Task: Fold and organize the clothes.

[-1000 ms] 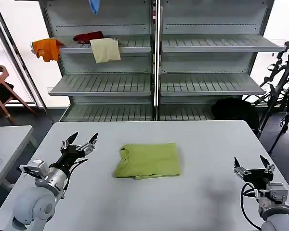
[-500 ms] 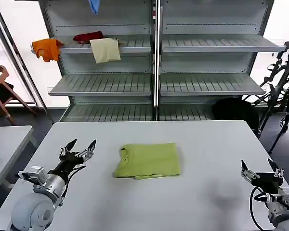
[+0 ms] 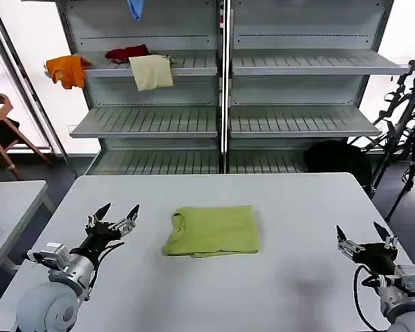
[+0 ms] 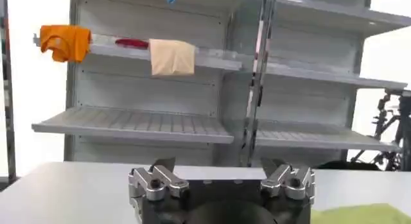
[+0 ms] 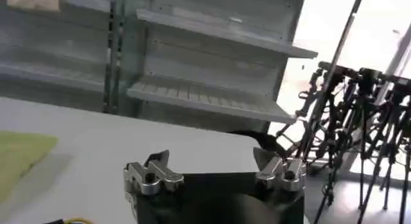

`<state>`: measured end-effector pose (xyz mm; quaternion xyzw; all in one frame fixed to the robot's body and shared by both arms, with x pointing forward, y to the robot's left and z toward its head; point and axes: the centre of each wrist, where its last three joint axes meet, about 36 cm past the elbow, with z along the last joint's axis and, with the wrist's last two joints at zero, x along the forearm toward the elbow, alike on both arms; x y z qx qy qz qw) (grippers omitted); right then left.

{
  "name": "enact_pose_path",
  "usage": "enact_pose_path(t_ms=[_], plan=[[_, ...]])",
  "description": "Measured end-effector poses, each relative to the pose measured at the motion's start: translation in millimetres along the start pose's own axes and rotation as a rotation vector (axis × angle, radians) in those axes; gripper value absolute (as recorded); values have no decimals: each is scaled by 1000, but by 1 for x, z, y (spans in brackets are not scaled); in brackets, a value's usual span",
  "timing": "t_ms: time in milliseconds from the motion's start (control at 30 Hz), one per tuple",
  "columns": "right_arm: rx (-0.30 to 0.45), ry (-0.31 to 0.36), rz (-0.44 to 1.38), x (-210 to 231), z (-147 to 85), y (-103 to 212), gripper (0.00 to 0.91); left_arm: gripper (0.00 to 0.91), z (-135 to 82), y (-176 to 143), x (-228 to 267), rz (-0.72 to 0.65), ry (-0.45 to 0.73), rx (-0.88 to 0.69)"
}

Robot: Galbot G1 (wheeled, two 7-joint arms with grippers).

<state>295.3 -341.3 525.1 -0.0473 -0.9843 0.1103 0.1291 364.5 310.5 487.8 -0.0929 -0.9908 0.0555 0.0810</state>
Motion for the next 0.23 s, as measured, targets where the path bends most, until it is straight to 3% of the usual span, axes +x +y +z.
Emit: enact_pose_path(t_ms=[233], plan=[[-9,9,-38,-10,5,9,907,907,1,1,-4,0,4,-11]])
